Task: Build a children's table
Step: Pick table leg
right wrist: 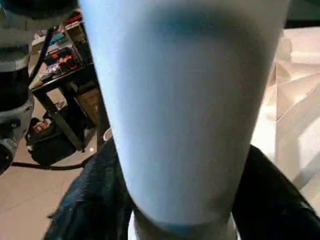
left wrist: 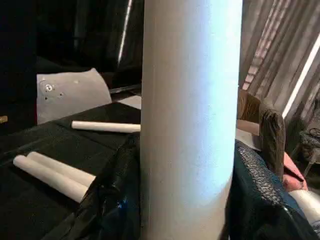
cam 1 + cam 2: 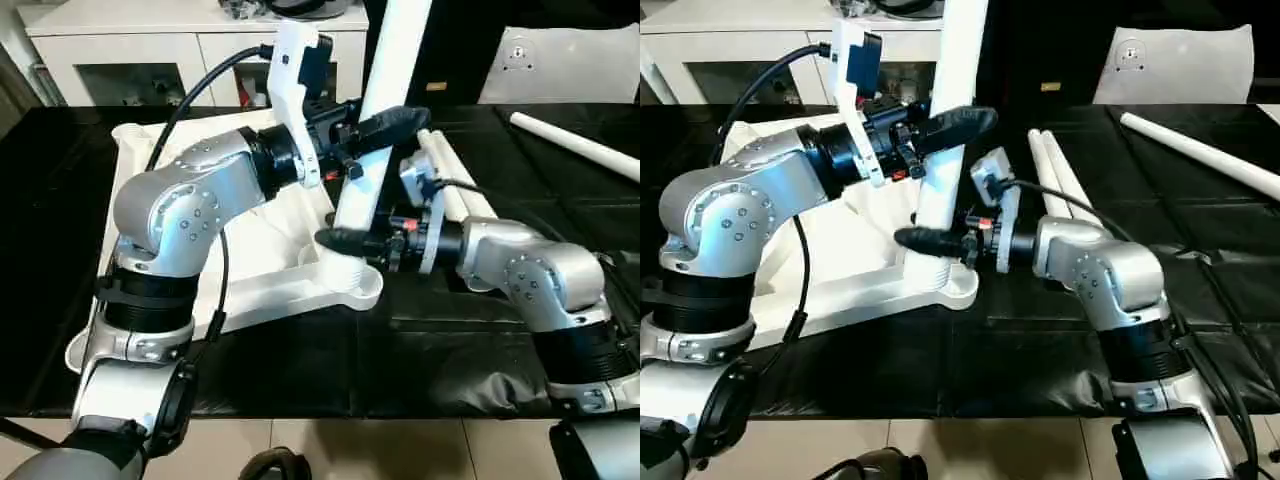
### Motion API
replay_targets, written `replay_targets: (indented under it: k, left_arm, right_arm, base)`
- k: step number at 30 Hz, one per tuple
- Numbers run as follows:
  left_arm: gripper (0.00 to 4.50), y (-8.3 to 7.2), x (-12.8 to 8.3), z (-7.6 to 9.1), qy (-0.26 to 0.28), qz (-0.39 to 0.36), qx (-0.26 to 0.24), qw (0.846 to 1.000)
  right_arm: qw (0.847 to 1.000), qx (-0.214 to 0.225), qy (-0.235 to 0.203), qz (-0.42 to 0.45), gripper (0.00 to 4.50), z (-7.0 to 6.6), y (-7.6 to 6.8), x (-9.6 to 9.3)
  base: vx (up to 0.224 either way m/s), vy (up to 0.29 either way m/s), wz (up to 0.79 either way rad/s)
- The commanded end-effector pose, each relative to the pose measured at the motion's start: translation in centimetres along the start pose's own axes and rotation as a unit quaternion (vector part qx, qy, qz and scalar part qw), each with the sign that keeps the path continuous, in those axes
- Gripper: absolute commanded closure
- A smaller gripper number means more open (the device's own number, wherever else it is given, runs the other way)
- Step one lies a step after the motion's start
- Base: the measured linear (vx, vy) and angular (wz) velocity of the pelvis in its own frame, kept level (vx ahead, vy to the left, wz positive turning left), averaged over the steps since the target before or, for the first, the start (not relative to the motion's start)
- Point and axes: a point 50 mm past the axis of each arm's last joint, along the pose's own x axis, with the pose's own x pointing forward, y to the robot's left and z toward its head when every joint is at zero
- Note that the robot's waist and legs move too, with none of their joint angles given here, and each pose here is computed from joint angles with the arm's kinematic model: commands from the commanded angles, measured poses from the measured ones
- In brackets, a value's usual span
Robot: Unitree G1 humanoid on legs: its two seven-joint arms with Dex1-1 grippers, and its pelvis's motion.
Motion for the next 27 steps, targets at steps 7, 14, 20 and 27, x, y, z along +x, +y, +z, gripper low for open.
replay_targets:
  k: [7,14,20,27]
  left_arm:
    - [2.71,-0.19,-0.11,0.52,0.001,-0.012,0.022,1.0]
    - [2.71,-0.39,-0.15,0.4,0.005,-0.021,0.025,0.999]
    - [2.71,-0.44,-0.15,0.26,0.005,-0.022,0.023,0.999]
    - [2.71,-0.25,-0.18,0.35,0.004,-0.017,0.021,1.0]
  right_arm:
    - [1.0,0.004,-0.001,0.002,1.73,0.13,0.18,-0.02]
    - [1.0,0.01,-0.017,0.004,2.42,0.3,0.18,0.07]
    - [1.0,0.012,-0.021,0.01,2.5,0.28,0.32,0.17]
    - [1.0,0.001,-0.019,0.005,1.96,0.27,0.34,0.32]
  base:
    - [0.0,0.0,0.0]
    - [0.0,0.0,0.0]
    - [0.0,0.0,0.0]
    - [0.0,0.0,0.0]
